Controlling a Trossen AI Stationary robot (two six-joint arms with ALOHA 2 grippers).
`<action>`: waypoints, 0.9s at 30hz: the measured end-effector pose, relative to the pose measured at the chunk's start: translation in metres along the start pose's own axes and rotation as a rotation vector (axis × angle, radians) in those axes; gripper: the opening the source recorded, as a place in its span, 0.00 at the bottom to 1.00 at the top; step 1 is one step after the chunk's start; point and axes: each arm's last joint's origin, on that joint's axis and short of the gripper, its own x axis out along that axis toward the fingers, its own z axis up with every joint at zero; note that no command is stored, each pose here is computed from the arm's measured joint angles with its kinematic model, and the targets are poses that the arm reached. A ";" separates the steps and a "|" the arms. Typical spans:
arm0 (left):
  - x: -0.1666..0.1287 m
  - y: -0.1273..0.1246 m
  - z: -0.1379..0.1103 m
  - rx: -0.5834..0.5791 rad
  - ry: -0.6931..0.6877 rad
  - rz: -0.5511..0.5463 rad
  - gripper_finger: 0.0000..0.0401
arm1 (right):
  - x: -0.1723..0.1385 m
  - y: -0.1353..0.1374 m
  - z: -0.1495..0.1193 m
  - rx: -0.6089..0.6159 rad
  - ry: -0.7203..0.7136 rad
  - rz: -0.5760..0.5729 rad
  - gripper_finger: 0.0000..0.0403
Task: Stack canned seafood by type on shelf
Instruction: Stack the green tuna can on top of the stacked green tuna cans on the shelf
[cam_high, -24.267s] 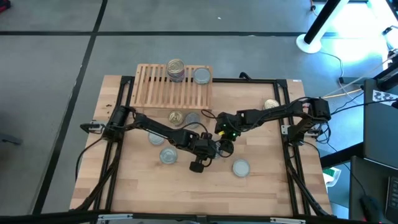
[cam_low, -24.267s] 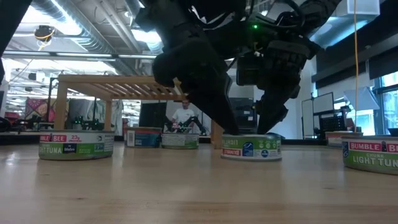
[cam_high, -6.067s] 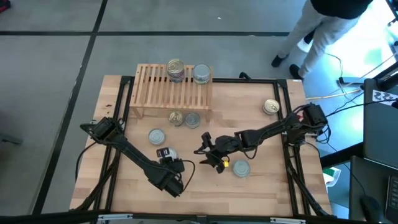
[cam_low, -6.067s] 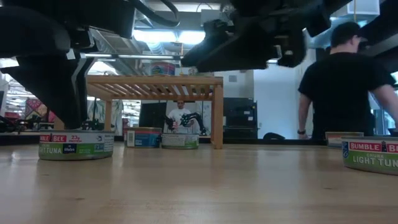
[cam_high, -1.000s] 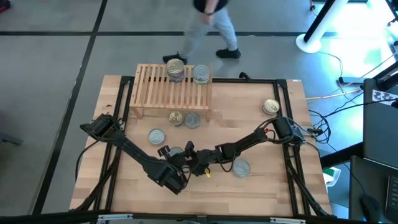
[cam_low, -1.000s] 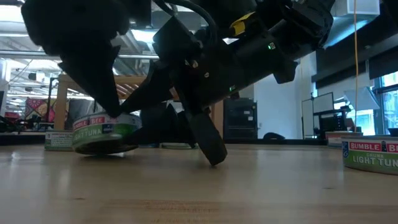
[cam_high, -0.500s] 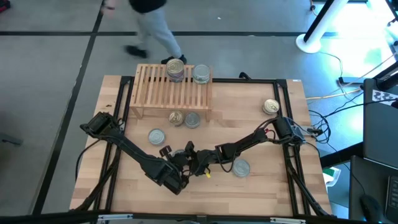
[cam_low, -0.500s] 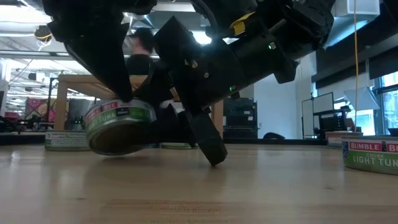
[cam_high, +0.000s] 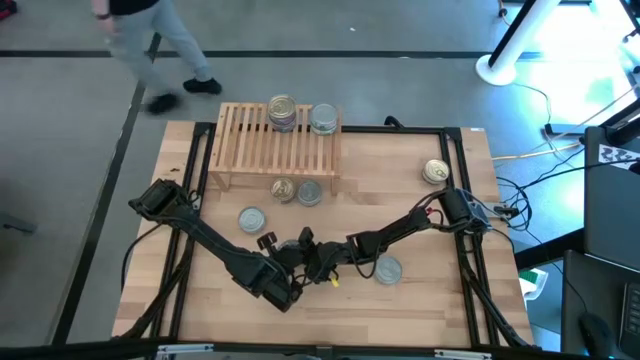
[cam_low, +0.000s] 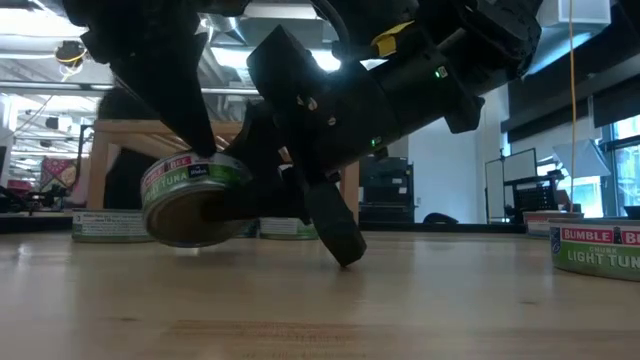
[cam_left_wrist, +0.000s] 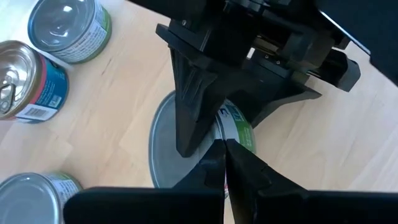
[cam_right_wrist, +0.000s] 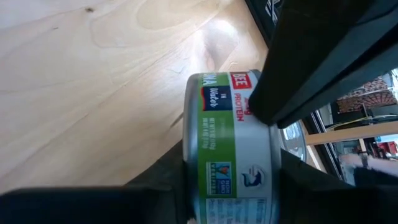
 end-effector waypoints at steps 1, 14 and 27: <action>0.000 0.000 0.000 -0.004 0.000 -0.001 0.01 | 0.000 0.000 0.000 0.001 -0.001 -0.001 0.34; -0.044 0.023 0.023 0.005 -0.009 -0.172 0.26 | -0.004 -0.007 0.003 0.017 -0.004 -0.018 0.36; -0.110 0.074 0.029 0.111 -0.113 -0.235 0.21 | -0.025 -0.031 0.013 0.007 0.023 -0.033 0.35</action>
